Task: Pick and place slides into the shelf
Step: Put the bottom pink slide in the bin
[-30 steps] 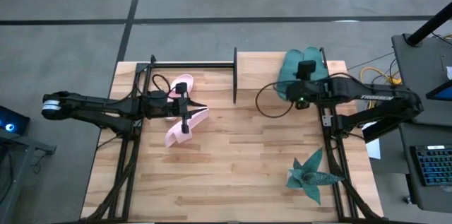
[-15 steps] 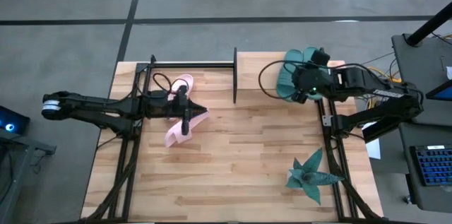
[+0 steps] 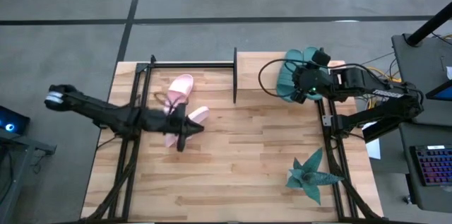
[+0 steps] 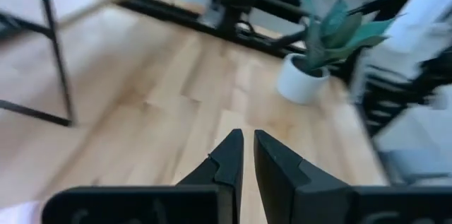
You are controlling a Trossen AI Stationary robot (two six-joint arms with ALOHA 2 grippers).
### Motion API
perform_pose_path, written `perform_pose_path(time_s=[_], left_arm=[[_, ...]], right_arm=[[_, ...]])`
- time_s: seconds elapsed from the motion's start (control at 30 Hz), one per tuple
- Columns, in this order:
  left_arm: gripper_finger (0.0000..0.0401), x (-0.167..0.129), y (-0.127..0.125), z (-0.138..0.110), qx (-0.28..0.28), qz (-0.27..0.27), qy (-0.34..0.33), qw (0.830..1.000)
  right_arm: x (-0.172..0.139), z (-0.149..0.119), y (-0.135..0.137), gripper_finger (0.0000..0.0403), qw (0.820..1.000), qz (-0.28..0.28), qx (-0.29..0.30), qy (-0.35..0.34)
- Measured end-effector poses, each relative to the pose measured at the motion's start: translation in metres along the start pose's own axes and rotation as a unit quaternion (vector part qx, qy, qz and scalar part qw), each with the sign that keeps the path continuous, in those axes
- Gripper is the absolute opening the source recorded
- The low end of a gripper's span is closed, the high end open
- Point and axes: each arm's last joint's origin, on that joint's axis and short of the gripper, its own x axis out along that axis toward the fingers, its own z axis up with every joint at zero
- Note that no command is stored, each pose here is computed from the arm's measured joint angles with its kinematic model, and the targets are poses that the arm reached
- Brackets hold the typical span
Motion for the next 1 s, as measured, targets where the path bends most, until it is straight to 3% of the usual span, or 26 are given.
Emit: perform_pose_path(time_s=[0.17, 0.3, 0.43, 0.63, 0.73, 0.87, 1.0], left_arm=[[0.002, -0.018, -0.036, -0.018, 0.066, 0.063, -0.033, 0.995], [0.002, -0.032, -0.055, -0.036, 0.076, 0.105, -0.044, 0.991], [0.002, -0.033, -0.067, -0.052, 0.073, 0.098, -0.028, 0.992], [0.0032, -0.013, -0.073, -0.084, 0.086, 0.098, 0.033, 0.991], [0.0069, -0.001, -0.076, -0.099, 0.089, 0.108, 0.052, 0.989], [0.0156, 0.008, -0.079, -0.11, 0.104, 0.117, 0.064, 0.986], [0.0223, 0.01, -0.08, -0.11, 0.028, 0.127, 0.064, 0.989]], right_arm=[[0.001, 0.0, 0.001, 0.0161, 1.0, 0.0, -0.001, 0.002], [0.002, 0.0, 0.001, 0.0157, 1.0, 0.0, 0.005, 0.001], [0.002, 0.001, 0.002, 0.0153, 1.0, 0.0, 0.018, -0.003], [0.003, 0.001, 0.003, 0.0153, 1.0, 0.0, 0.022, -0.005], [0.003, 0.002, 0.003, 0.0151, 1.0, 0.0, 0.024, -0.008], [0.003, 0.003, 0.002, 0.0148, 1.0, -0.001, 0.017, -0.012], [0.003, 0.003, 0.002, 0.0148, 1.0, -0.003, 0.014, -0.013]])
